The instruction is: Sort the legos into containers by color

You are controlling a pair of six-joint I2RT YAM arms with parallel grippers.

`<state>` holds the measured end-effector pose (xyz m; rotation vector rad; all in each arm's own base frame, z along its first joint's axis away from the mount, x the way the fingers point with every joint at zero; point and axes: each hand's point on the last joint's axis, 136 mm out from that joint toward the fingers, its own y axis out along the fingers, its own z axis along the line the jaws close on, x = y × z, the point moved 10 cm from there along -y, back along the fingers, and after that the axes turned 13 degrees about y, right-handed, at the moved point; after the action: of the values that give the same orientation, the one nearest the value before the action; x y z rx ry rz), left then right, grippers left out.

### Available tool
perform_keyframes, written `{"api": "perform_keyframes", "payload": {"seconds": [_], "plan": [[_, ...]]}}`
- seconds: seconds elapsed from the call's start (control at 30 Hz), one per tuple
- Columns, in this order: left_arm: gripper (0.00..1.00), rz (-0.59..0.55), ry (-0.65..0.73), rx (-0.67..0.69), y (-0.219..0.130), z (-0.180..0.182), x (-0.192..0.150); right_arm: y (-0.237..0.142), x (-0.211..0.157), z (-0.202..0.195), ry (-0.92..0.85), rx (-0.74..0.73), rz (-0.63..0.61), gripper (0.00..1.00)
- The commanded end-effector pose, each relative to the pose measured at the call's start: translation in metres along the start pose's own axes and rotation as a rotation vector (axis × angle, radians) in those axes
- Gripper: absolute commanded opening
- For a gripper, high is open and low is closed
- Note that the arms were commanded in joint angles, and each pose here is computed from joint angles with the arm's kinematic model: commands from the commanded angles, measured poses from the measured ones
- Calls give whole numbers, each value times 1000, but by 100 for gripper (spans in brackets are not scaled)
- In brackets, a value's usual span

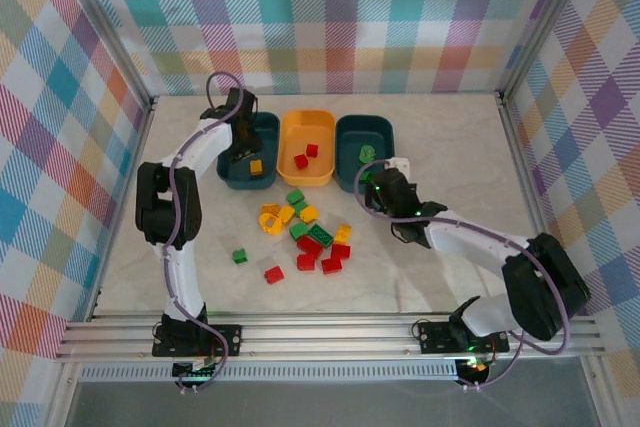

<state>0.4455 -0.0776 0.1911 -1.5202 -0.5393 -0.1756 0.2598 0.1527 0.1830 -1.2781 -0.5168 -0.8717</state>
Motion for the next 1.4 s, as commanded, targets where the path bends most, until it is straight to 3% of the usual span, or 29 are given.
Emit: {"api": "perform_keyframes", "payload": {"seconds": [0.0,0.1,0.3,0.4,0.53,0.67,0.77,0.93,1.13,1.27,1.37], "plan": [[37,39,-10,-4,3,2,8,-5,10,-25,154,-72,-57,82],[39,59,-3,-14,11,0,8,-7,11,-41,234,-93,-58,88],[45,102,7,-4,26,-1,5,-7,11,-38,234,-24,-30,88],[53,113,10,-12,24,0,5,-4,10,-31,207,42,5,87],[80,3,25,-80,-15,1,7,2,3,-15,144,152,66,86],[89,-120,2,-130,-74,11,1,0,-8,22,-35,262,90,83],[92,-204,-43,-188,-111,25,-25,-3,-26,55,-196,359,141,75],[100,-204,-177,-139,-120,64,-104,-22,-65,111,-448,520,202,64],[100,-97,-307,-6,-104,112,-185,-45,-110,175,-572,616,285,71],[100,-79,-337,41,-120,138,-199,-50,-147,220,-694,651,360,75],[100,-83,-397,-23,-132,147,-200,-44,-165,241,-681,699,432,76]]}}
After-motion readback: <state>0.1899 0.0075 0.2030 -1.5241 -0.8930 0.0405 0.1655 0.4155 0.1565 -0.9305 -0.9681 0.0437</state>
